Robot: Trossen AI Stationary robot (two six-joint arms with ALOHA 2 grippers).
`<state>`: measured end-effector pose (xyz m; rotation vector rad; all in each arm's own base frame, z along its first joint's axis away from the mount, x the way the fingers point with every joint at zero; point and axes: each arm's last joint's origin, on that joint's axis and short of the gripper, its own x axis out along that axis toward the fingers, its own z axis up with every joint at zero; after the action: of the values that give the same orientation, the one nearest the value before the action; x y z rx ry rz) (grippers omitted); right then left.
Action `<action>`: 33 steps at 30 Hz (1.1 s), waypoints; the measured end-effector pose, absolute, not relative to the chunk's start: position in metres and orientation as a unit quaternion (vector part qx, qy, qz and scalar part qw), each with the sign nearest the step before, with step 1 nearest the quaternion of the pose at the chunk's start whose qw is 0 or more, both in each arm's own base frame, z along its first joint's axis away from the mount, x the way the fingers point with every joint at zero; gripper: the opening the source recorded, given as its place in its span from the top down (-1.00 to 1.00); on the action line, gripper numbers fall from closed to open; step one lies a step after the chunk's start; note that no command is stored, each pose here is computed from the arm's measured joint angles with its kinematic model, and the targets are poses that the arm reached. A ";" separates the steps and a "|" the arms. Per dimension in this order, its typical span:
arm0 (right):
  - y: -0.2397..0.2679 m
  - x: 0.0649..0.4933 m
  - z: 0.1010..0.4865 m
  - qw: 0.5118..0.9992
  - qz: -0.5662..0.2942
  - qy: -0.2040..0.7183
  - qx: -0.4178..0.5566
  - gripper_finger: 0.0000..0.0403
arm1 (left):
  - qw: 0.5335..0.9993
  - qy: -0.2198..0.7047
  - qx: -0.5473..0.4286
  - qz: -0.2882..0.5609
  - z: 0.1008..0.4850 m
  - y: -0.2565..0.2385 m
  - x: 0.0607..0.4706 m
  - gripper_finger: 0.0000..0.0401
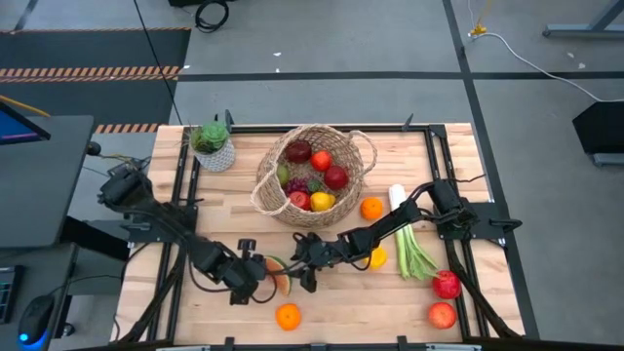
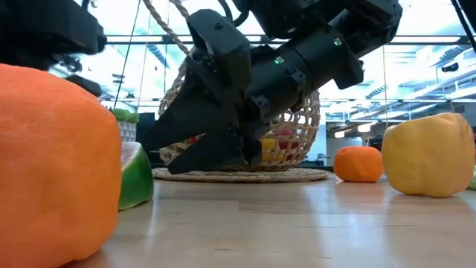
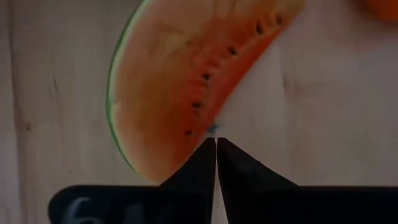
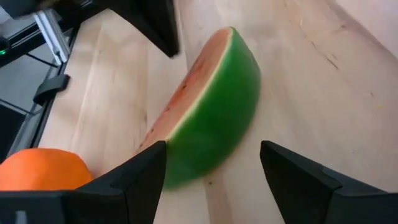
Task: Build produce basket
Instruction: Put the watermelon into the basket
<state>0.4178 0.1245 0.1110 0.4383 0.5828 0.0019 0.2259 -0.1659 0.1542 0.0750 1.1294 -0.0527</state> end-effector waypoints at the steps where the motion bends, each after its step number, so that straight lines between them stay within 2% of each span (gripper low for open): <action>1: 0.125 0.418 0.112 0.935 0.001 0.282 0.215 -0.32 | 0.844 0.534 0.039 -0.027 0.152 -0.166 0.228 0.88; 13: 0.126 0.421 0.110 0.940 0.003 0.259 0.223 -0.32 | 0.877 0.477 0.038 -0.049 0.154 -0.159 0.252 0.90; 18: 0.128 0.426 0.100 0.934 0.008 0.267 0.239 -0.32 | 0.870 0.490 0.035 -0.044 0.144 -0.153 0.260 0.91; 27: 0.141 0.466 0.089 0.936 0.019 0.291 0.196 -0.32 | 0.866 0.492 0.039 -0.076 0.144 -0.158 0.262 0.92; 33: 0.148 0.471 0.094 0.935 0.024 0.313 0.166 -0.15 | 0.866 0.491 0.054 -0.080 0.147 -0.161 0.262 0.94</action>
<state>0.4709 0.1476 0.0937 0.3395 0.6404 0.0482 0.2623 -0.1615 0.1468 0.1125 1.0295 -0.1684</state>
